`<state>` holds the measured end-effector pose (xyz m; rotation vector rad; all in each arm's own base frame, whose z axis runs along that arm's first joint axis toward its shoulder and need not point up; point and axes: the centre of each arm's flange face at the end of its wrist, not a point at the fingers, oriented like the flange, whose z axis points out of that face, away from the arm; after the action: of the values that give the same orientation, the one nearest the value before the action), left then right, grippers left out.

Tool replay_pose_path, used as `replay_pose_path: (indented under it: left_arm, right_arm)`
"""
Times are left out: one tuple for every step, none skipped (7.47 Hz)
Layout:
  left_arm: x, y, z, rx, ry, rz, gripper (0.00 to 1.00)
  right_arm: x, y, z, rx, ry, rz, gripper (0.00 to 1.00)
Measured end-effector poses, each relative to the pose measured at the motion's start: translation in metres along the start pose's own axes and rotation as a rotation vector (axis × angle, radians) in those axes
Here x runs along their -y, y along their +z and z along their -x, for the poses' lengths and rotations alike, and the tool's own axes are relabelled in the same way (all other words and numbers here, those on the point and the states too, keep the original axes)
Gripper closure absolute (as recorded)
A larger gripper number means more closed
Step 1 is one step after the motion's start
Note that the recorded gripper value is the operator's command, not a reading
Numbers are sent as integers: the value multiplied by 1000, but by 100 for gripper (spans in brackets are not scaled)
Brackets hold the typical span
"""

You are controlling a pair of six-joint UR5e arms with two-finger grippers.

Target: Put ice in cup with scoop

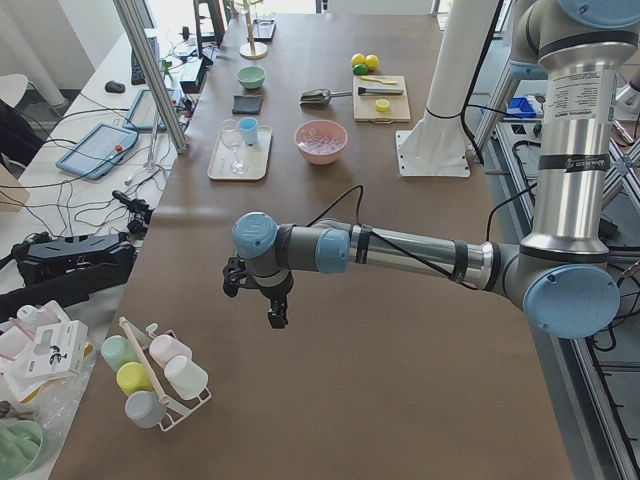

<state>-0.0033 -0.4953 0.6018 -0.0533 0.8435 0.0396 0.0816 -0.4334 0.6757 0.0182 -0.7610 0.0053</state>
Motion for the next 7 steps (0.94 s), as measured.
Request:
replay_pose_path:
  left_arm:
    - [0,0,0,0,0,0,2]
    - [0,0,0,0,0,0,2]
    - [0,0,0,0,0,0,2]
    - [0,0,0,0,0,0,2]
    - [0,0,0,0,0,0,2]
    - [0,0,0,0,0,1,2]
    - [0,0,0,0,0,1,2]
  right_arm:
    - [1,-1,0,3,16,-4,0]
    - [1,-2,0,4,22,-7,0]
    - [1,-2,0,4,25,-7,0]
    - [1,-2,0,4,26,-7,0]
    - [1,-1,0,4,26,-7,0]
    - [1,-1,0,4,27,-7,0]
    - [1,-1,0,4,27,-7,0]
